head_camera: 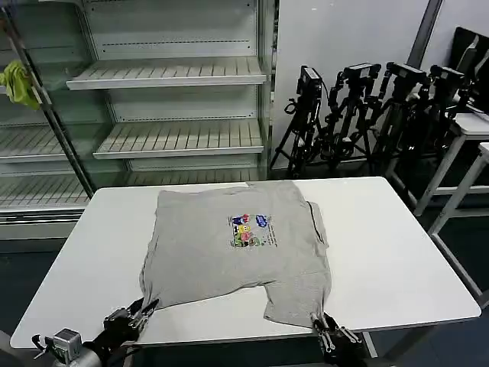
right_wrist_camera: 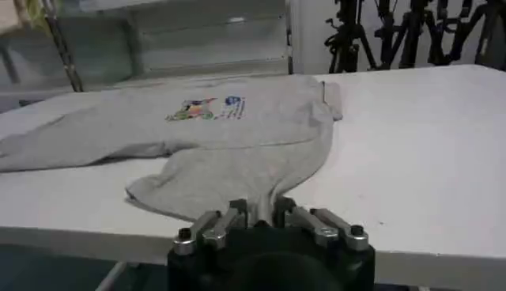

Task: Fold and organize the clothes.

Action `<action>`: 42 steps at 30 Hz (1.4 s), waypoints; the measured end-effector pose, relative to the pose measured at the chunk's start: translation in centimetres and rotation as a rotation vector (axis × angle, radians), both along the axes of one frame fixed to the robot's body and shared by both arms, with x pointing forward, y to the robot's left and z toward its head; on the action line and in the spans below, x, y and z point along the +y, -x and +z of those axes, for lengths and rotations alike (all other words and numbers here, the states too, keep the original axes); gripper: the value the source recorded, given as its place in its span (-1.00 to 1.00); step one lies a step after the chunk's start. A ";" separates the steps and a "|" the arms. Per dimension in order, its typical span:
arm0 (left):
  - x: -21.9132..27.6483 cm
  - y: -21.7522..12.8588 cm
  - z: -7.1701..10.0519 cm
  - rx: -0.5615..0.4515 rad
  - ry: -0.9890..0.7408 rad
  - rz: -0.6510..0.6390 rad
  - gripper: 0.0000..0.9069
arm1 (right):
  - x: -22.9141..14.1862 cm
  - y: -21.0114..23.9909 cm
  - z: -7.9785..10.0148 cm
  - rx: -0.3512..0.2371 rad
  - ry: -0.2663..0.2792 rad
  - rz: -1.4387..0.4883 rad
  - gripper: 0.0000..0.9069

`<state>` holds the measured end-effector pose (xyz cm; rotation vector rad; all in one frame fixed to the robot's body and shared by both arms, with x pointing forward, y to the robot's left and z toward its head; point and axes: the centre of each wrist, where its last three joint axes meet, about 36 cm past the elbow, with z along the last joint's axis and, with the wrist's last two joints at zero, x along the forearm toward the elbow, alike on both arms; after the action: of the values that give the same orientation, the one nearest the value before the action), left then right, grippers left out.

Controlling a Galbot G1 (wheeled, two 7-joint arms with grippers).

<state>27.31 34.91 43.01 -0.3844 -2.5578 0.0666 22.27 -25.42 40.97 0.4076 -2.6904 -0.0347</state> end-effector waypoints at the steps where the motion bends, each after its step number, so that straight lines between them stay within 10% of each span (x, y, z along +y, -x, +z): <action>1: 0.0 0.0 0.0 -0.001 0.000 0.000 -0.84 | -0.1 0.0 0.0 -0.001 0.001 0.000 -1.00; 42: 0.0 -2.4 3.5 -0.167 0.012 0.004 -0.84 | -2.7 -3.4 6.8 -0.200 0.036 -0.023 -1.00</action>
<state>29.67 34.96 46.48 -0.4050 -2.7241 0.0537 25.69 -28.07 47.79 0.3876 -2.8876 0.0501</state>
